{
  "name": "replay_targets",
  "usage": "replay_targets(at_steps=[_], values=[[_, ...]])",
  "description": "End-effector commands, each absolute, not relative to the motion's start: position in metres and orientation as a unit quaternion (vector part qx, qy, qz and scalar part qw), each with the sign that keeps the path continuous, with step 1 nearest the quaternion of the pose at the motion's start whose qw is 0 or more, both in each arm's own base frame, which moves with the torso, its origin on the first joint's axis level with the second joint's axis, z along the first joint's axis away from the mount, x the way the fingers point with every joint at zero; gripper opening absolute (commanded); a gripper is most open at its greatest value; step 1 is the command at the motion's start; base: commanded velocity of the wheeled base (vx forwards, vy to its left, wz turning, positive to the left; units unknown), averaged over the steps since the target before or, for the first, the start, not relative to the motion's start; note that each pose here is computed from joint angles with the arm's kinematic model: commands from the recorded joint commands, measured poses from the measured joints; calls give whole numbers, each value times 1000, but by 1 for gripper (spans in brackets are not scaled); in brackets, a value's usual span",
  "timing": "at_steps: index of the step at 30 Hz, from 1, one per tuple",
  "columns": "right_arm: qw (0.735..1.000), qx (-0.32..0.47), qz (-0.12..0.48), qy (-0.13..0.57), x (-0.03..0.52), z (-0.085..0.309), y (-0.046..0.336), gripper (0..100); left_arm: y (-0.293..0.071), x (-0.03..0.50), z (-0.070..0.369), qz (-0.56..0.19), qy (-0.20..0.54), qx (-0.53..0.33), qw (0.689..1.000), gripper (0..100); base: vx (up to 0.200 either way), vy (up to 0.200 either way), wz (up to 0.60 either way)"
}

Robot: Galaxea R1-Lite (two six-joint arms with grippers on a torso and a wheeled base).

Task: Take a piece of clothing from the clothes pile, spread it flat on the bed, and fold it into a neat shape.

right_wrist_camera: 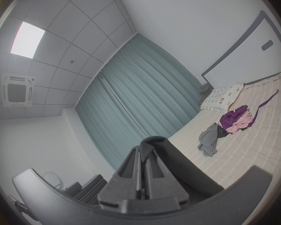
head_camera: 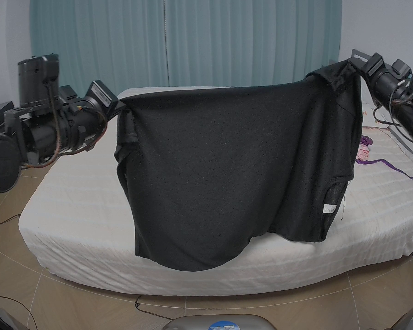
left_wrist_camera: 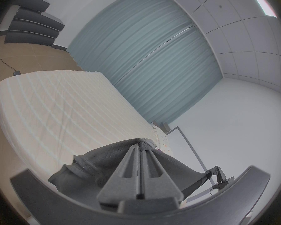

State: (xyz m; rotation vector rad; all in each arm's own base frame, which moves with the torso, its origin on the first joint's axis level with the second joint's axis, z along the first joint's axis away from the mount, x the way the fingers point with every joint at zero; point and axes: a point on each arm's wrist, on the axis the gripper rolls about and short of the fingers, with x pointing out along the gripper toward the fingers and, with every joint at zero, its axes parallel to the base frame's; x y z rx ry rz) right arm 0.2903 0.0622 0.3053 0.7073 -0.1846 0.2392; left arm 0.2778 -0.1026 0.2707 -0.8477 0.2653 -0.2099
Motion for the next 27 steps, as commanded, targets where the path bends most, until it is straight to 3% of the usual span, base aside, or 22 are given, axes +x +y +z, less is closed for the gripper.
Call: replay_targets(at_steps=[1, 9, 18, 24, 27], values=[[935, 339, 86, -59, 350, 269, 62, 0, -117, 330, 234, -73, 169, -399, 898, 0, 200, 0, 0], [942, 326, 75, -41, 391, 233, 67, 0, -126, 381, 201, -61, 166, -399, 900, 0, 200, 0, 0], [946, 321, 40, 3, 444, 162, 78, 0, -142, 432, 135, -39, 208, -388, 897, 0, 200, 0, 0], [947, 316, 33, 38, 458, 119, 84, 0, -145, 453, 99, -25, 220, -385, 896, 0, 0, 0, 0], [947, 312, 19, 69, 467, 76, 86, 0, -148, 467, 69, 4, 218, -378, 900, 0, 0, 0, 0]])
